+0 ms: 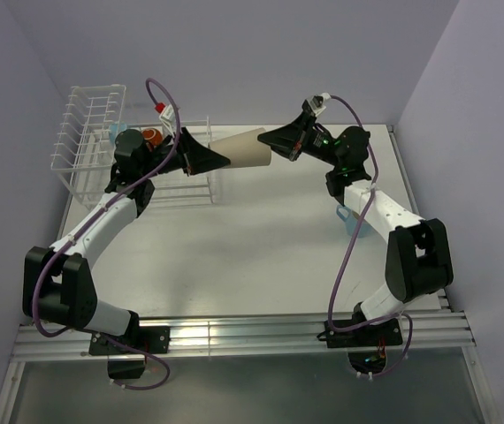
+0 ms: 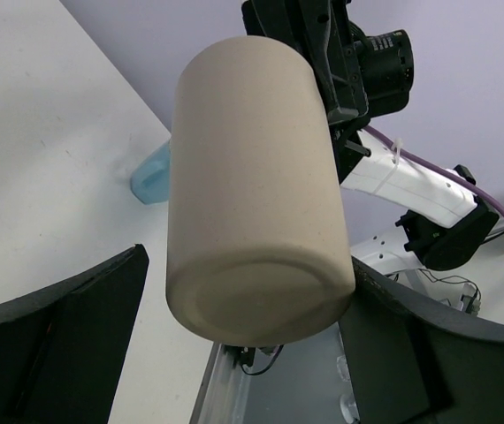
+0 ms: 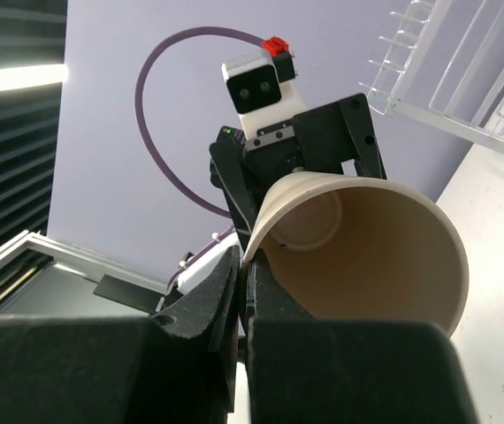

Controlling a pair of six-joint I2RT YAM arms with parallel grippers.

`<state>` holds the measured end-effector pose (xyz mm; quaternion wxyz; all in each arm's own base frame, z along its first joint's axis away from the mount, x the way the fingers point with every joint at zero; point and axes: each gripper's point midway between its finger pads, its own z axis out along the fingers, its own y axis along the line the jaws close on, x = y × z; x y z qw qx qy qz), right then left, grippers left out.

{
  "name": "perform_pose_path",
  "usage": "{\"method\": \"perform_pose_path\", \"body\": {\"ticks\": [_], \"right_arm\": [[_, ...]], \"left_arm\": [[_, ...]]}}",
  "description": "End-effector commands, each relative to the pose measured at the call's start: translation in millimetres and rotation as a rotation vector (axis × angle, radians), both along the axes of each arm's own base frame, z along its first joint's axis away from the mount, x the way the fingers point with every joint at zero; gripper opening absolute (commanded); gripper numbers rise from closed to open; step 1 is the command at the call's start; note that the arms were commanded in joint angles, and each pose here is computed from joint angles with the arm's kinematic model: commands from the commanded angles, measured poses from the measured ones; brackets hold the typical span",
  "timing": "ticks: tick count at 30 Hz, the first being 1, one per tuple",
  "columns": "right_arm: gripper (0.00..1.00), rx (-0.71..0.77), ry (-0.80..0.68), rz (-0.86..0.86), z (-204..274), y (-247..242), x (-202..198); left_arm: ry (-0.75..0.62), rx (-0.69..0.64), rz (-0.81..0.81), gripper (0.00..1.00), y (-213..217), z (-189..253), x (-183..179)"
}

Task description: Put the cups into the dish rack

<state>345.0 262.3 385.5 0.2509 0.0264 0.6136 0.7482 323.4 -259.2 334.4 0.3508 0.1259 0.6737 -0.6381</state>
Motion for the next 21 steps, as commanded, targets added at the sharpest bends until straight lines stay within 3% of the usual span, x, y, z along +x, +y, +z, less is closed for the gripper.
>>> {"method": "perform_pose_path", "body": {"ticks": [1,10,14,18,19,21], "right_arm": [[0.0,0.012,-0.074,0.028,9,-2,-12],[0.0,0.004,-0.06,0.024,0,-1,-9],[0.0,0.004,-0.058,0.023,-1,0,-5],[0.0,-0.001,-0.059,0.019,-2,1,-2],[0.0,-0.002,-0.057,0.016,-3,1,-1],[0.0,-0.012,-0.054,0.01,-6,1,0]], "left_arm": [[-0.068,-0.029,0.036,0.9,2,24,6],[-0.052,-0.031,0.047,0.87,2,22,10],[-0.041,-0.03,0.042,0.81,2,18,9],[-0.036,-0.026,0.041,0.61,2,16,8],[-0.036,-0.026,0.043,0.43,2,17,8],[-0.032,-0.019,0.05,0.2,2,17,10]]}}
